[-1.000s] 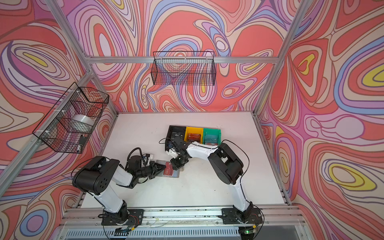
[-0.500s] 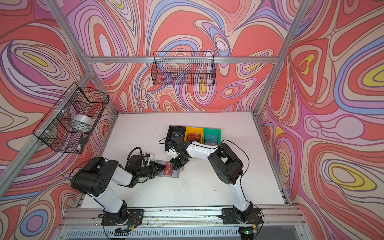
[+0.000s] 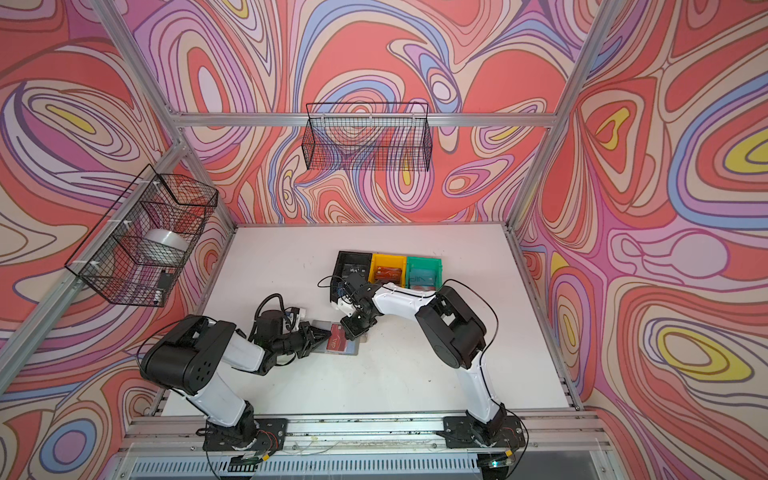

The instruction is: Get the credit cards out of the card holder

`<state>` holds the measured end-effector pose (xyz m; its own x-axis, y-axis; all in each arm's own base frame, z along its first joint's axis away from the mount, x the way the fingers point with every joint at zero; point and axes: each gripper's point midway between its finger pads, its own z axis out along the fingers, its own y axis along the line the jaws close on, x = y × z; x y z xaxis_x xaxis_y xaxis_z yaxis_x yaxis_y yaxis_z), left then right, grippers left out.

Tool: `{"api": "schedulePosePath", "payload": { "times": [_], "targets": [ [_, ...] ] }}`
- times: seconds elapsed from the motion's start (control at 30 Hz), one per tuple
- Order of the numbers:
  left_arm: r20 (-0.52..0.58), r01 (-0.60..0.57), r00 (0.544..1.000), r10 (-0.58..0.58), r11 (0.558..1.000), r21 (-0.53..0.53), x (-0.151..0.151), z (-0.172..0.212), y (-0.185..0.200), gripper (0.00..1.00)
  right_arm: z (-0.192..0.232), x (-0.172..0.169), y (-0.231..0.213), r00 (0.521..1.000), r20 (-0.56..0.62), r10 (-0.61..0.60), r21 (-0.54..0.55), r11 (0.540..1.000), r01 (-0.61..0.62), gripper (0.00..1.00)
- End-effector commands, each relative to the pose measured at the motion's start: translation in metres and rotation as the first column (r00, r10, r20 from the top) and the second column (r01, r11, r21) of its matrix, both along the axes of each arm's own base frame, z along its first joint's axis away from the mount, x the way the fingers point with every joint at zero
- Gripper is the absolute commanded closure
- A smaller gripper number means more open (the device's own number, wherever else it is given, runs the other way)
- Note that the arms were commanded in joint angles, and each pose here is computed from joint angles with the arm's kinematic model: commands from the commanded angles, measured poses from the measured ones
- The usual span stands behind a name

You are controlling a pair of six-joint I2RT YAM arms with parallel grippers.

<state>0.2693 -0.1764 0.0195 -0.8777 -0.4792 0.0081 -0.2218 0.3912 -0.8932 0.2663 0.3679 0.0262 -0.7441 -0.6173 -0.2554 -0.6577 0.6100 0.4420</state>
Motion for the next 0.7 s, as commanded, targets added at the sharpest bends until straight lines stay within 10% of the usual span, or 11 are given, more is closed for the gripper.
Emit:
{"api": "schedulePosePath", "payload": {
  "times": [0.0,0.67],
  "targets": [
    [-0.011,-0.027,1.000,0.028,0.999,0.032,0.0034,-0.0051,0.0064,0.92,-0.0332,-0.0163,-0.0142,0.998,-0.068,0.013,-0.093,0.995,-0.019,0.98],
    [0.000,-0.017,1.000,0.017,1.000,0.023,0.0022,-0.0013,0.0052,1.00,-0.0327,-0.0174,-0.0152,0.998,-0.068,0.012,-0.095,0.995,-0.018,0.96]
  ]
}}
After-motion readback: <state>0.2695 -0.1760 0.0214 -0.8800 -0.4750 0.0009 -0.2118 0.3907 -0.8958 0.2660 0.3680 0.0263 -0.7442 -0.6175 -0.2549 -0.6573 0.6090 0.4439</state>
